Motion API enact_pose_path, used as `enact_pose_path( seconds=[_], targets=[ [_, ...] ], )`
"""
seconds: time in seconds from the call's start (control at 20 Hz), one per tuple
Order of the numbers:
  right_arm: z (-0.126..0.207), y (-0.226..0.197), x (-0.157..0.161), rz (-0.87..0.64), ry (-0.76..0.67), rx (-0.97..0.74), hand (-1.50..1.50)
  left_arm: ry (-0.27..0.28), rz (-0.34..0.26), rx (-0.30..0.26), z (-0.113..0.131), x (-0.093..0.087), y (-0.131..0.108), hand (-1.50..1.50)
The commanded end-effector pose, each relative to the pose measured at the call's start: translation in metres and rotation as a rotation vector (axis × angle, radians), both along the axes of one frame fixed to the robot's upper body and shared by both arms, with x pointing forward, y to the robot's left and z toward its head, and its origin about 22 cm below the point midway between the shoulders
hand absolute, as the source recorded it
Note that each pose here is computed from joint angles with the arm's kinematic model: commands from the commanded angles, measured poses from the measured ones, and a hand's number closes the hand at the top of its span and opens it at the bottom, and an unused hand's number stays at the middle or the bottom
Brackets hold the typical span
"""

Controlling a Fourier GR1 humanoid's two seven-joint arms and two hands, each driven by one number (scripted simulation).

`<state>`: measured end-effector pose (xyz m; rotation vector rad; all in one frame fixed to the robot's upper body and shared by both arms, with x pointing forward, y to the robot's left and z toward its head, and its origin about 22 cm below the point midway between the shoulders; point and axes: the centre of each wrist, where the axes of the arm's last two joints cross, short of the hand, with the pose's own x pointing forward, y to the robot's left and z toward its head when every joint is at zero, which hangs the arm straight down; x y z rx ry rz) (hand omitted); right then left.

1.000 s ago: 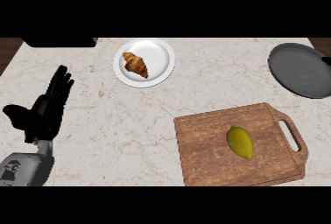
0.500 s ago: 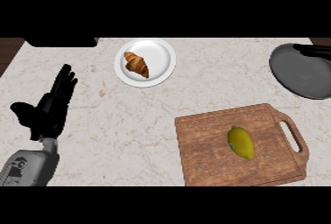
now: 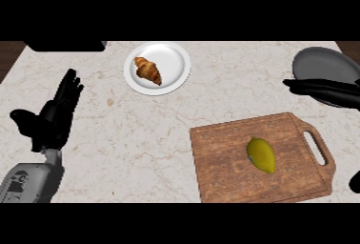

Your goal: Pick the lemon from the cutting board and place it in the pan

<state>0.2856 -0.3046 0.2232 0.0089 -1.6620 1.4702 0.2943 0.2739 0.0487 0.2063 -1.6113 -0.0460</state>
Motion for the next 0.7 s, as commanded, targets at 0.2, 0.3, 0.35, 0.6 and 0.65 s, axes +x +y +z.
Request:
enact_pose_path(
  seconds=[0.2,0.3,0.35,0.6,0.65],
  targets=[
    [-0.012,0.019,-0.015,-0.088,0.032,-0.094,-1.5,0.004,-0.012,-0.007,-0.009,-0.02,0.008,0.0],
    [-0.026,0.009,-0.012,-0.108,0.026,-0.098,-1.5,-0.017,0.008,0.001,0.002,-0.001,0.015,0.0],
    [-0.039,0.003,-0.009,-0.099,0.033,-0.096,-1.5,0.0,-0.01,-0.016,0.006,0.006,0.007,0.0],
    [-0.04,0.017,0.018,-0.15,0.043,-0.172,-1.5,0.005,-0.02,0.014,0.01,0.015,-0.003,0.0],
    [-0.048,0.038,0.021,-0.131,0.046,-0.204,-1.5,-0.011,-0.017,0.019,-0.011,-0.001,0.007,0.0]
  ],
)
